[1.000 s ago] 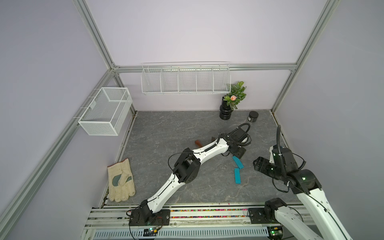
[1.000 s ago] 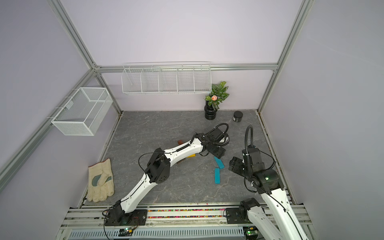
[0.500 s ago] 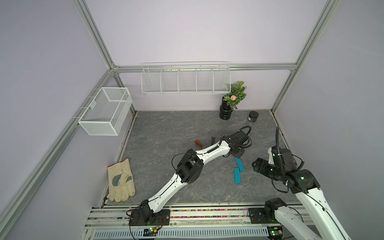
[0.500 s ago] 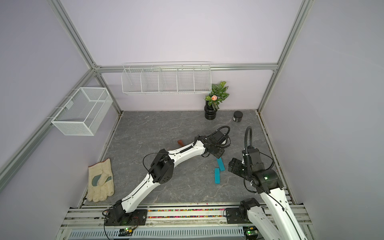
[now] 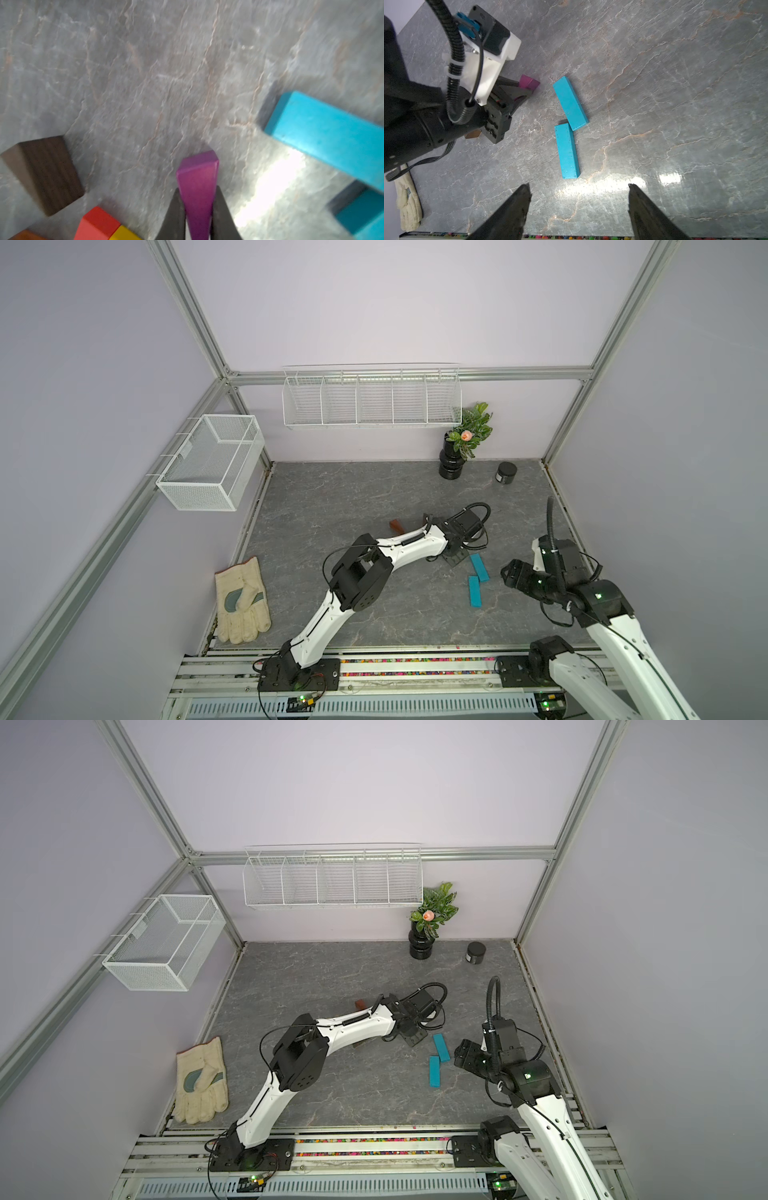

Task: Assemble a small pinwheel with building blocks
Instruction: Assemble the building block at the center of the board.

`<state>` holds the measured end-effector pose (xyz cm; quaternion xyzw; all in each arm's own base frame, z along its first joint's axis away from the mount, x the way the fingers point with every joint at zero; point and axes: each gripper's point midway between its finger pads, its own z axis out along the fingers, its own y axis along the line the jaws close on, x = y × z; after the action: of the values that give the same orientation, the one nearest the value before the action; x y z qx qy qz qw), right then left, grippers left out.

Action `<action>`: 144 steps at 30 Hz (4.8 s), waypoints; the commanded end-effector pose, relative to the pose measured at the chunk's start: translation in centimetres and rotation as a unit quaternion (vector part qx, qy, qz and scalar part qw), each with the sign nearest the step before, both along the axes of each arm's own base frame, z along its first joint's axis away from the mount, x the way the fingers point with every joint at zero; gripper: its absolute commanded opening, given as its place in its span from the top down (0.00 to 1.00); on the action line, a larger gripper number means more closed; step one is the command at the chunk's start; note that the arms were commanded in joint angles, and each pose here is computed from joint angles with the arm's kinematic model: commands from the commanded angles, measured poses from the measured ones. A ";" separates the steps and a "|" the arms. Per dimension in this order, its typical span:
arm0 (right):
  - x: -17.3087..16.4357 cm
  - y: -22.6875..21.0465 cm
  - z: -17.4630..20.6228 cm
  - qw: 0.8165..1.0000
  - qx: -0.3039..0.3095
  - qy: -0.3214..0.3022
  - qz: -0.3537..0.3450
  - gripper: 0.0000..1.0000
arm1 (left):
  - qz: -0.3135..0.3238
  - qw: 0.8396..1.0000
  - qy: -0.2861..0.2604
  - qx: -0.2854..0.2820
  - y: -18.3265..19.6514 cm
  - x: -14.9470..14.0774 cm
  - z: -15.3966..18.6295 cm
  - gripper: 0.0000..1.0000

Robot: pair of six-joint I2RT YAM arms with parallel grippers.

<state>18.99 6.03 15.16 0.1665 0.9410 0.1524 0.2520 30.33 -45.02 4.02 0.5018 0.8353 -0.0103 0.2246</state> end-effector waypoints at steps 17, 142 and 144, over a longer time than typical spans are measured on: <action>1.3 2.2 0.2 0.997 0.014 0.000 0.078 0.20 | -0.007 0.999 0.019 -0.036 1.6 1.8 0.3 0.70; 13.0 13.4 -14.0 0.752 -0.329 0.081 0.565 0.31 | 0.465 0.773 -0.085 -0.424 30.1 -8.5 12.9 0.29; 13.4 13.0 -14.1 0.754 -0.342 0.086 0.554 0.31 | 0.464 0.773 -0.083 -0.424 30.0 -8.5 12.9 0.29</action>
<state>33.70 21.38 2.49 -0.4842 0.8642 -0.0541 0.1251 21.77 -14.99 17.05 -0.0822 0.8580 -0.2093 0.4618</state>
